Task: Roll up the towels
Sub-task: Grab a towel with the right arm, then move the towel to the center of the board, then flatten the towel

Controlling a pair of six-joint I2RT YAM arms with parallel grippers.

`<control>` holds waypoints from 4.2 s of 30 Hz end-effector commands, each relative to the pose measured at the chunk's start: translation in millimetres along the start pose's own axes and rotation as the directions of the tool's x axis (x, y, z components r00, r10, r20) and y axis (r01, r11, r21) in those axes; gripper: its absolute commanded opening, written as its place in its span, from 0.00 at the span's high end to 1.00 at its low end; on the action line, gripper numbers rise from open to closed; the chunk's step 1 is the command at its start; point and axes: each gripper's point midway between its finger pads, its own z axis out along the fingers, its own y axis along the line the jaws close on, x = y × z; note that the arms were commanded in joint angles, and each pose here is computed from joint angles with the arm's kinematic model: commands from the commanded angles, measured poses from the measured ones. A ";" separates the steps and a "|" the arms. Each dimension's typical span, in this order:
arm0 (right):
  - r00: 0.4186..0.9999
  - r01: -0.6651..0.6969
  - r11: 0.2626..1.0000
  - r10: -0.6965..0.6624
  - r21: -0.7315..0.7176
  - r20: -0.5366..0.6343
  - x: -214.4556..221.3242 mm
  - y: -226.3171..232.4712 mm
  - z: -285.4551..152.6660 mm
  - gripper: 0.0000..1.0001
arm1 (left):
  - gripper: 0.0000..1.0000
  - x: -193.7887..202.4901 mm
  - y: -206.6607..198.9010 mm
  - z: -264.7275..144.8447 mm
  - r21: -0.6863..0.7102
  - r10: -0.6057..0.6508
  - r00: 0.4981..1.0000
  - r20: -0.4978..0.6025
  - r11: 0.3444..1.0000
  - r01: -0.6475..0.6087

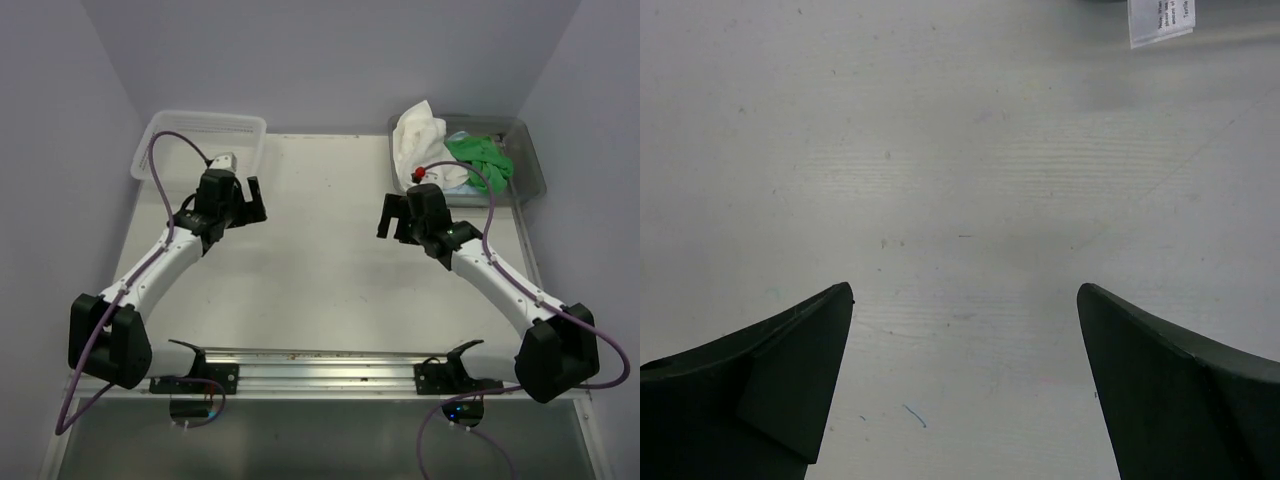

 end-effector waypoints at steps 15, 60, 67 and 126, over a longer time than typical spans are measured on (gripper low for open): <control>0.965 -0.180 0.981 0.162 0.071 0.206 -106.2 -41.8 3.5 0.02 | 0.00 44.2 -9.0 9.3 0.077 0.028 0.987 -0.156 0.997 -0.016; 0.743 0.116 0.886 0.222 -0.449 0.631 -332.5 86.1 -226.0 1.00 | 0.00 10.5 -11.3 -18.7 0.080 -0.040 0.995 -0.088 0.996 0.047; 0.782 0.291 0.774 0.146 -0.563 0.606 -298.7 161.0 -265.3 1.00 | 0.00 -24.7 -0.4 -35.5 0.058 -0.112 0.993 -0.021 0.992 0.113; 0.961 -0.252 0.958 0.264 -0.135 0.078 -114.2 -22.6 28.5 1.00 | 1.00 60.6 -118.4 -39.6 0.338 0.106 0.944 -0.312 0.941 0.006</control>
